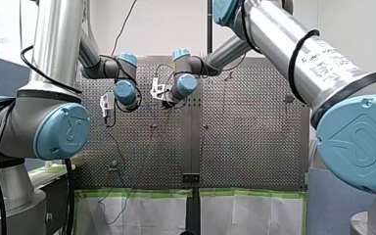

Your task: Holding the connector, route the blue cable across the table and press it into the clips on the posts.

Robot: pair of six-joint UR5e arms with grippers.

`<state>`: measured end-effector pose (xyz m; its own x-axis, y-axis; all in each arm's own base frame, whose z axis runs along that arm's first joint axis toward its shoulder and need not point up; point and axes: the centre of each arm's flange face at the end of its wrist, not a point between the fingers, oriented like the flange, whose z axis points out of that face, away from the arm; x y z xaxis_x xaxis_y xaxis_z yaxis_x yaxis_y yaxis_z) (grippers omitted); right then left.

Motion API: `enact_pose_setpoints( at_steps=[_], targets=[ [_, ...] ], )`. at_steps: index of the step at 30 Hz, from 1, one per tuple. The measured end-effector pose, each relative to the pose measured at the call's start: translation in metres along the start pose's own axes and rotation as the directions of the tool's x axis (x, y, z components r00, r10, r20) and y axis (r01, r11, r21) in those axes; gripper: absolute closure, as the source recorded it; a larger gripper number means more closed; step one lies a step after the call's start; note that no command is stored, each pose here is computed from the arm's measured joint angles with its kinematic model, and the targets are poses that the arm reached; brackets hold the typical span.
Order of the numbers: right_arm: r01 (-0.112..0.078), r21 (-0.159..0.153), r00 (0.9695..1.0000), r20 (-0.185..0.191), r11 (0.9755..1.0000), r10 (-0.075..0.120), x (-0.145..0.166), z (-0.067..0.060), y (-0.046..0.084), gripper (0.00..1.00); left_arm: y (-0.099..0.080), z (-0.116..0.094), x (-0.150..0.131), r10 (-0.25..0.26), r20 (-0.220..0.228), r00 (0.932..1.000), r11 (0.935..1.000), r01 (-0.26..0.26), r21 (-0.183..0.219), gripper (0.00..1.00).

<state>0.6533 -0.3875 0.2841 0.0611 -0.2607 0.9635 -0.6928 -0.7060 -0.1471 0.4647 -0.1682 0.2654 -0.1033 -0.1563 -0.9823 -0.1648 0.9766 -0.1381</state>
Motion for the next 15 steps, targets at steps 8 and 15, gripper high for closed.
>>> enact_pose_setpoints(
  at_steps=[8,15],
  targets=[
    [0.015,-0.004,0.9992,0.037,0.9999,-0.015,-0.018,-0.005,0.000,1.00,0.000,-0.019,0.040,0.014,-0.045,0.9989,0.9998,-0.013,0.013,1.00],
    [0.032,-0.017,0.9941,0.105,0.9994,-0.030,-0.053,-0.014,0.004,1.00,0.008,-0.037,0.098,0.040,-0.146,0.9885,0.9992,-0.039,0.012,1.00]
  ],
)
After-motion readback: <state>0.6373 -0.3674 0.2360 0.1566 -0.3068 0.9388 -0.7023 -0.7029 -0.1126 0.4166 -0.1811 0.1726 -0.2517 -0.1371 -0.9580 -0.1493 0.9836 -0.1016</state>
